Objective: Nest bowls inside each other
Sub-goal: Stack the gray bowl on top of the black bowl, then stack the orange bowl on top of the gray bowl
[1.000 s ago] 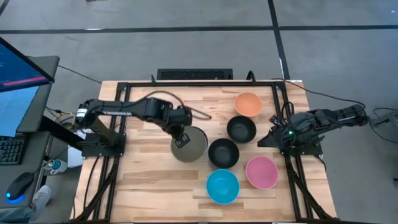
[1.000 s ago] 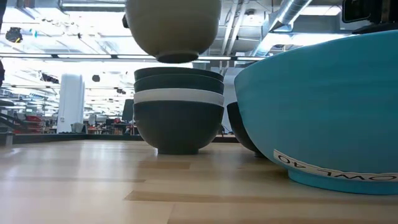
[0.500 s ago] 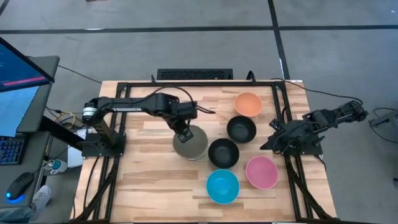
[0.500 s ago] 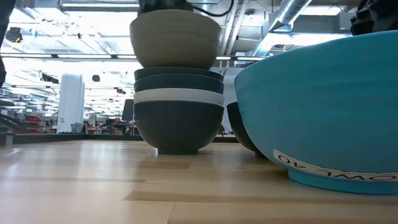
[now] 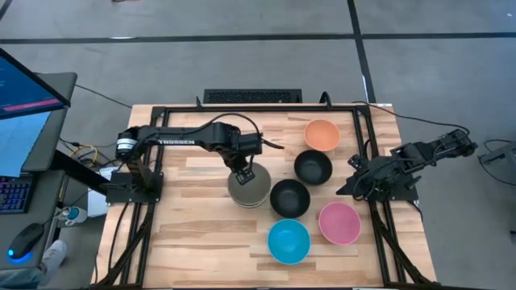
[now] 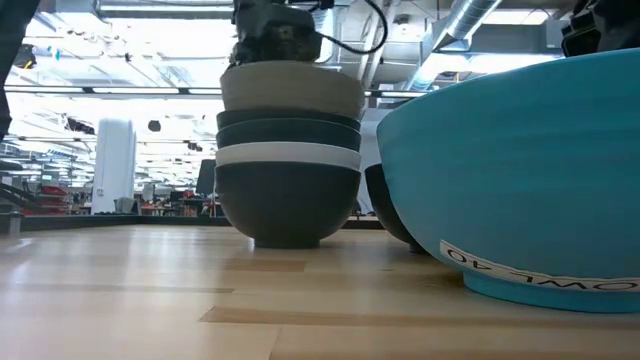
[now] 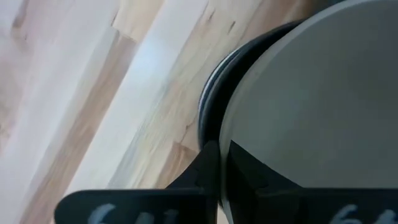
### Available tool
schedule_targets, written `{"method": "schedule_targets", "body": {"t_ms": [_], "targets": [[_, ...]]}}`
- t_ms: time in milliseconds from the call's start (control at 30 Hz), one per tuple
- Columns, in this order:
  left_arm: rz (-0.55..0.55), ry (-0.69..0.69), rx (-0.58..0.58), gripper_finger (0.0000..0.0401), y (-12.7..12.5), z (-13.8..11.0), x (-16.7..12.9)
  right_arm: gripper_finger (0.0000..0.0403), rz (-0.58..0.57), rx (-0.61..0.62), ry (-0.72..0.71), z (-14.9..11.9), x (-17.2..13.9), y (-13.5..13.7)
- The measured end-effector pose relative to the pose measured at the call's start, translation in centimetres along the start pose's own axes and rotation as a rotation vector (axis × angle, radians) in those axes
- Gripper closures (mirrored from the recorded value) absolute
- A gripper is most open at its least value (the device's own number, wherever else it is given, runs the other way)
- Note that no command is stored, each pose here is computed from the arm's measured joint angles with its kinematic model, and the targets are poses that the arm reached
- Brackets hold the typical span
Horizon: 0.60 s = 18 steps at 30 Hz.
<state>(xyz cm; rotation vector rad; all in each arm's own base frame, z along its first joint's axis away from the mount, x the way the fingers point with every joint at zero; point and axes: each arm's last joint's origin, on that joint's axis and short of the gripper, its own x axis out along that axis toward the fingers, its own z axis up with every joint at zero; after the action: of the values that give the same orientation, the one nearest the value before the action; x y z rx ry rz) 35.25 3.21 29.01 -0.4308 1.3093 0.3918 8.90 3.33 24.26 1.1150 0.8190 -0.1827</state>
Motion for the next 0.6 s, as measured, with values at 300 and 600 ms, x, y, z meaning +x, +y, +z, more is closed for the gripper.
{"method": "schedule_targets", "body": {"t_ms": [300, 600], "targets": [[0.002, 0.017, 0.0, 0.0374, -0.06, 0.12, 0.46, 0.0163, 0.0, -0.012, 0.0, 0.0, 0.0, 0.0], [0.005, -0.009, 0.02, 0.0304, -0.33, 0.24, 0.25, 0.0163, -0.002, -0.019, 0.001, -0.01, 0.0, -0.02]]}}
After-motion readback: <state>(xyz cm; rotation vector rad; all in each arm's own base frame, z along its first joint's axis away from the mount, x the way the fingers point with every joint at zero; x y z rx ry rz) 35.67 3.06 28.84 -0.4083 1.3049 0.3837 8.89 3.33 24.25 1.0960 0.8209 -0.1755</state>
